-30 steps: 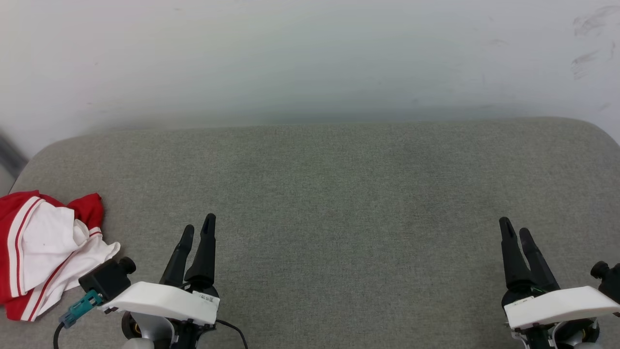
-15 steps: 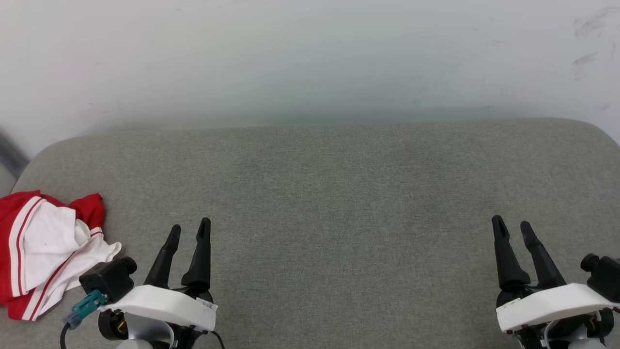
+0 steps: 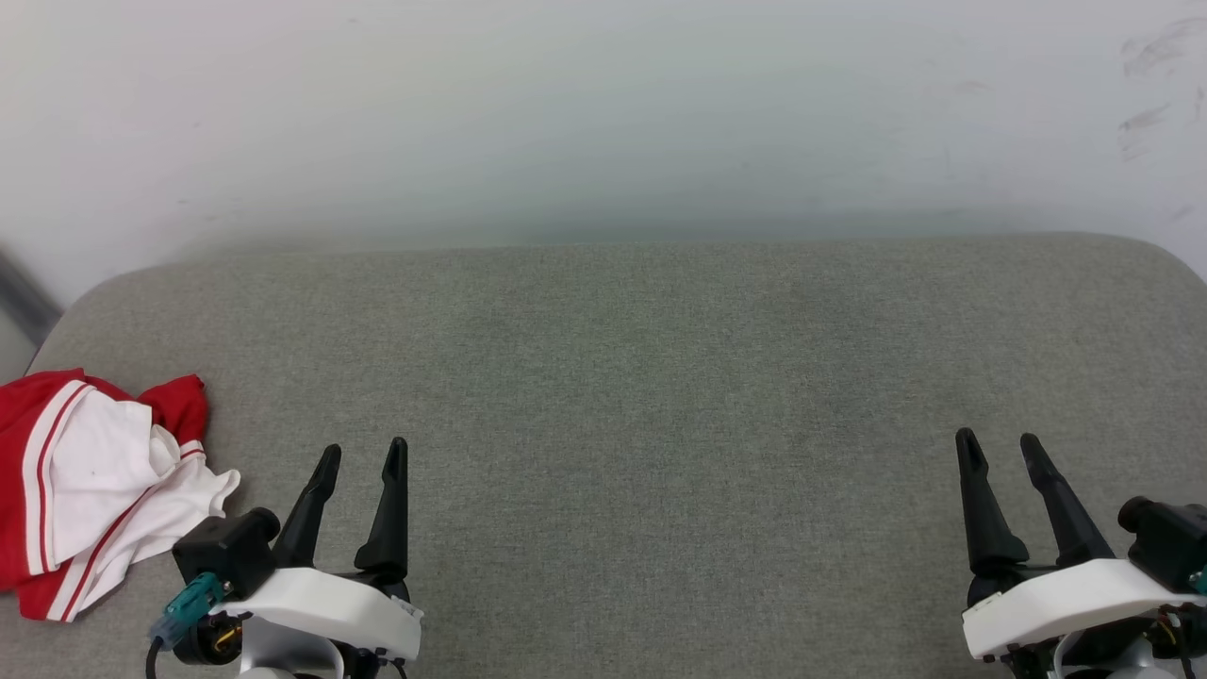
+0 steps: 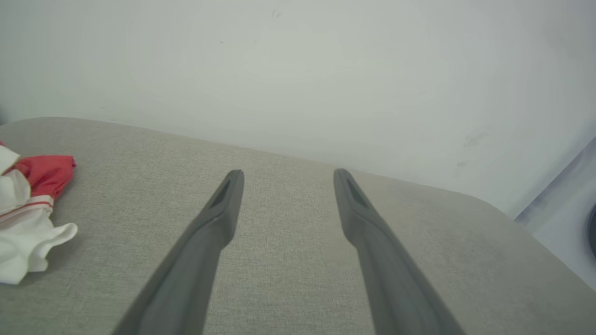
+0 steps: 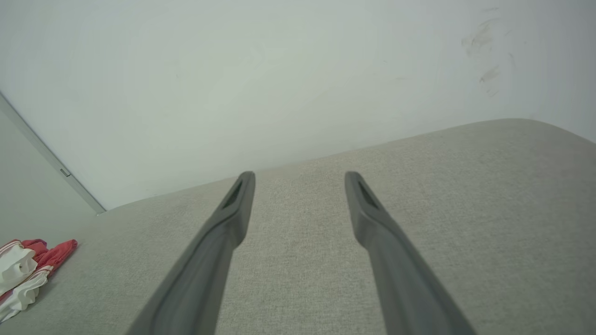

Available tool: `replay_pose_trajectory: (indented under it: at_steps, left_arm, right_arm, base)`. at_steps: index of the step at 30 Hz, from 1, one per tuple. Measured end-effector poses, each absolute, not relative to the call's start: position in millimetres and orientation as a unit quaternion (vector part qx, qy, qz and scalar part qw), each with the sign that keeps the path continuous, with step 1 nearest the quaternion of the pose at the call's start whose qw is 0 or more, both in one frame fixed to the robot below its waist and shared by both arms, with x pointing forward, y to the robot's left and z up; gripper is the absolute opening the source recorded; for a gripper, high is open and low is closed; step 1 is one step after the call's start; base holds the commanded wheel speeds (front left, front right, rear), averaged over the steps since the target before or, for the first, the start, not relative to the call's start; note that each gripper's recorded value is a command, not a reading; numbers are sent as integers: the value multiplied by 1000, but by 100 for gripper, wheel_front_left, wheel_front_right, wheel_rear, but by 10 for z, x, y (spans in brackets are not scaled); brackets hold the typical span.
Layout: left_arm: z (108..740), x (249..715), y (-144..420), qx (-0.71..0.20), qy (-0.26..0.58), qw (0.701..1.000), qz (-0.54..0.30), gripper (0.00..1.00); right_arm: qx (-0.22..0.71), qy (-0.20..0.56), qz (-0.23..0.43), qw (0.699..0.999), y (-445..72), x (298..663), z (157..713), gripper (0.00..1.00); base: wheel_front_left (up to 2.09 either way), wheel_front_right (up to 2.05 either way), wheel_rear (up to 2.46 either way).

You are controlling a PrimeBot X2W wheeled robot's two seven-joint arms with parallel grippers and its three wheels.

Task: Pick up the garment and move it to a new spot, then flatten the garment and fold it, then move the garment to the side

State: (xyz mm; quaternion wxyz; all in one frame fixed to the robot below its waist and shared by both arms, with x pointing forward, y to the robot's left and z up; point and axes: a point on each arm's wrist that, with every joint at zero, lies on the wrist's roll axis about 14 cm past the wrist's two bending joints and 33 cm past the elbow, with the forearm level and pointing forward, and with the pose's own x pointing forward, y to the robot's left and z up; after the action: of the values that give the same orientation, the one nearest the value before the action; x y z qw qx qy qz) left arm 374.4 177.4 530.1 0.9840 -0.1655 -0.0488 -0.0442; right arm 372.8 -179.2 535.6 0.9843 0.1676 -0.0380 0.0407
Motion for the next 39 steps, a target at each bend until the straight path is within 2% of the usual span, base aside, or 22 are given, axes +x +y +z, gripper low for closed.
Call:
replay_pose_trajectory:
  at_steps: [21,39]
  left_arm:
    - [5272,3737,1726,-71,-56,994,-56,100]
    - [5285,3723,1702,-32,-68,996,-57,100]
  right_arm:
    - [88,-44,45,994,-1750,3701,5388,100]
    - [41,-46,49,997,-1718,3686,5415,100]
  base:
    - [0,0,0]
    - [0,0,0]
